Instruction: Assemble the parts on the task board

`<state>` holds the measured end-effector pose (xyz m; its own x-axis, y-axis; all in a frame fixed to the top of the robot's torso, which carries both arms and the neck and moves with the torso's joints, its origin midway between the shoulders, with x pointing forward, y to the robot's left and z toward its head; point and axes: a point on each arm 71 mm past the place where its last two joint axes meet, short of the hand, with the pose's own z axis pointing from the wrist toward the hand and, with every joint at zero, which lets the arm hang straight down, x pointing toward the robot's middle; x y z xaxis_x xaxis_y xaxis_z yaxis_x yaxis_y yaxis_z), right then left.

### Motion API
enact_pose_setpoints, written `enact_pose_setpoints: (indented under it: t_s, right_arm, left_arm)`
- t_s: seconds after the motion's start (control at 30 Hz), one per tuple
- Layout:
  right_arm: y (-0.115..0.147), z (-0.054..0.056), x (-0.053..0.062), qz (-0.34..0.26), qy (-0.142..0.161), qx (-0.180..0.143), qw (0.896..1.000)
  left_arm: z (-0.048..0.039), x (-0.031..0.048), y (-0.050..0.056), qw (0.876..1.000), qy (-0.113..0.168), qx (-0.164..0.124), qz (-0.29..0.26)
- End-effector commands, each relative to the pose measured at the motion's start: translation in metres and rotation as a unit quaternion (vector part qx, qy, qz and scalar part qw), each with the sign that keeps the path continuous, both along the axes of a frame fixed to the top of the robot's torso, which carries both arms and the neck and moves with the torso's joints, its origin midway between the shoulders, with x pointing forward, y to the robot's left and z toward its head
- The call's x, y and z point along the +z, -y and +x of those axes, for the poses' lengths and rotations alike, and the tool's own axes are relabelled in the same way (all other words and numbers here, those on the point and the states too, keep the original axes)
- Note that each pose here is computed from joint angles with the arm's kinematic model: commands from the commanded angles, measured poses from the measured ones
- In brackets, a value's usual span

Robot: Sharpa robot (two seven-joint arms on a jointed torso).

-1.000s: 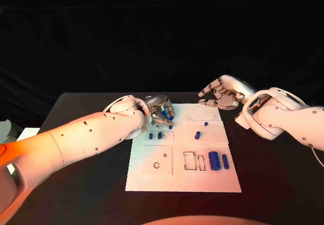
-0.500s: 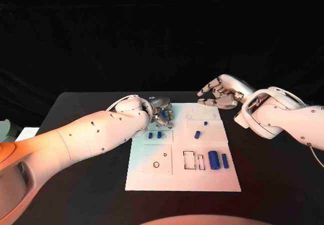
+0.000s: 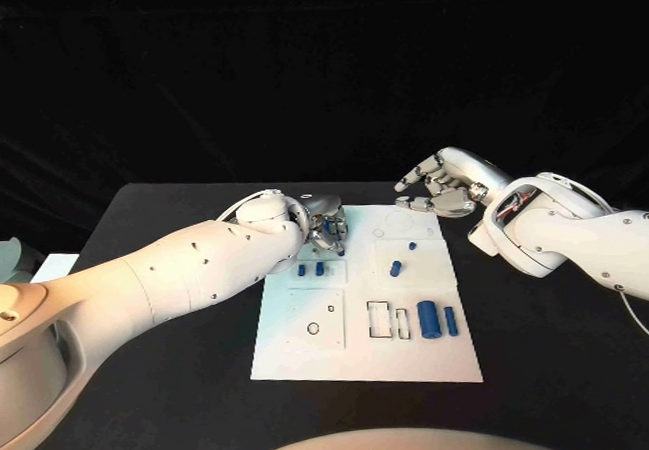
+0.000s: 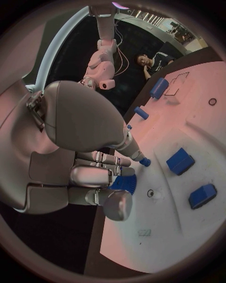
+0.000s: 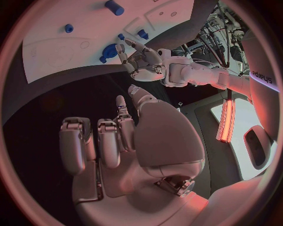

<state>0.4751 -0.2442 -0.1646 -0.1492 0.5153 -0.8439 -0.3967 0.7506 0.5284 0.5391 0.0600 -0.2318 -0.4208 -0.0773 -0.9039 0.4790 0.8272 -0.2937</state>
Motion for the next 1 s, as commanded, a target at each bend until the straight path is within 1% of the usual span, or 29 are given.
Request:
enact_pose_setpoints:
  t_s: [0.03,0.3,0.57,0.87,1.0]
  right_arm:
    - [-0.0021,-0.0006,-0.0004,-0.002,-0.001,0.008,1.0]
    - [-0.0026,-0.0007,-0.0004,-0.002,-0.001,0.008,1.0]
    - [-0.0027,-0.0008,-0.0003,-0.002,-0.001,0.009,1.0]
    - [-0.0029,-0.0009,-0.0002,-0.002,-0.001,0.009,1.0]
    - [-0.0031,-0.0008,-0.0002,-0.002,-0.001,0.009,1.0]
  left_arm:
    - [-0.0017,-0.0025,0.0037,1.0,-0.006,-0.011,0.008]
    - [-0.0045,-0.0076,0.0068,1.0,-0.014,-0.015,0.011]
    - [-0.0064,-0.0088,0.0089,1.0,-0.017,-0.017,0.011]
    - [-0.006,-0.0097,0.0087,1.0,-0.019,-0.014,0.014]
    - [-0.0056,-0.0115,0.0083,1.0,-0.023,-0.011,0.019]
